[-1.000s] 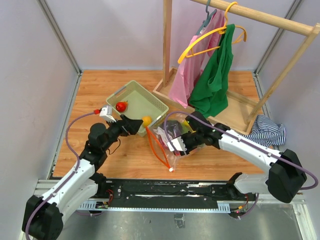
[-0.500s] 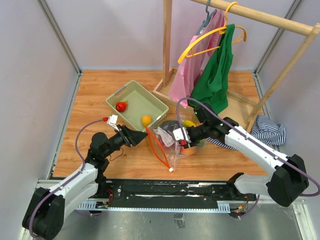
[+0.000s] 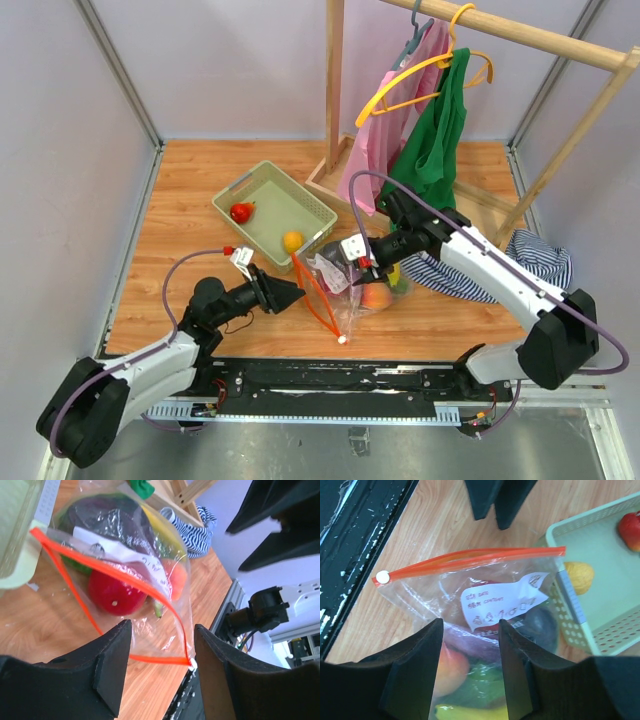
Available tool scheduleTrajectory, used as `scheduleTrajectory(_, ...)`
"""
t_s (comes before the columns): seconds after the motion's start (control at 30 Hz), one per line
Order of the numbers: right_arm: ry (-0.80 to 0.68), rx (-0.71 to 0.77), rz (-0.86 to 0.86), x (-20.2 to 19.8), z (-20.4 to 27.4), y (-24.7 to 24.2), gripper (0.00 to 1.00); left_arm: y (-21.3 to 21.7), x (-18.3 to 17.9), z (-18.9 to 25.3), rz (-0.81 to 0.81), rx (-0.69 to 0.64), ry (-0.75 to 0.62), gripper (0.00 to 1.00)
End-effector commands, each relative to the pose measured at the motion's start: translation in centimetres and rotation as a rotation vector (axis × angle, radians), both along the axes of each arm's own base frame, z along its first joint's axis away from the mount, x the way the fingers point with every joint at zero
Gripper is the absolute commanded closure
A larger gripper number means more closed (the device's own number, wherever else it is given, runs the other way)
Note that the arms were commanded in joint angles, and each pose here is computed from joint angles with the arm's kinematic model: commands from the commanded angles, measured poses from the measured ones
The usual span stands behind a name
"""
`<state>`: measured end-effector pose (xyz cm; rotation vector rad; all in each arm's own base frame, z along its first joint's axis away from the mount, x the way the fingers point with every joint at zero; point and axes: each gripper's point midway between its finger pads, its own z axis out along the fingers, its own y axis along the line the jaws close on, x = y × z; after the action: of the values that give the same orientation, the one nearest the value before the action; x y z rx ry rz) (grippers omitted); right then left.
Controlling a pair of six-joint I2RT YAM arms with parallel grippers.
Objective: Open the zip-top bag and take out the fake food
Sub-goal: Pick up the fake fruit from the zipper food storage bag.
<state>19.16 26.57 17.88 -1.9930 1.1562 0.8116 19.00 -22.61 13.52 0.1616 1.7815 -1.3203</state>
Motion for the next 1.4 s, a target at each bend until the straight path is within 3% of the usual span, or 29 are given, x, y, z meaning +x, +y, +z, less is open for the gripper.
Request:
scheduleTrajectory(0.0, 0.022, 0.001, 0.075, -0.6, 1.0, 0.1, 0.5, 0.3, -1.1, 0.0, -0.024, 0.0, -0.12, 0.42)
scheduleTrajectory(0.2, -0.039, -0.022, 0.128, -0.2, -1.0, 1.3, 0.4, 0.5, -1.4, -0.5, -0.029, 0.022, -0.175, 0.39)
scheduleTrajectory(0.63, -0.079, -0.12, -0.026, 4.1, -4.8, 2.6, 0.4, -1.4, -2.2, -1.8, -0.095, 0.092, -0.257, 0.4)
scheduleTrajectory(0.87, -0.064, -0.156, 0.008, 3.3, -7.3, 3.4, 0.39, -1.9, -2.6, -2.8, -0.121, 0.152, -0.353, 0.41)
scheduleTrajectory(1.13, -0.086, -0.229, -0.016, 3.9, -8.8, 3.4, 0.39, -1.9, -2.5, -3.7, -0.137, 0.262, -0.502, 0.36)
scheduleTrajectory(1.37, -0.091, -0.267, -0.011, 3.9, -10.1, 2.8, 0.39, -2.0, -2.4, -4.6, -0.169, 0.326, -0.54, 0.35)
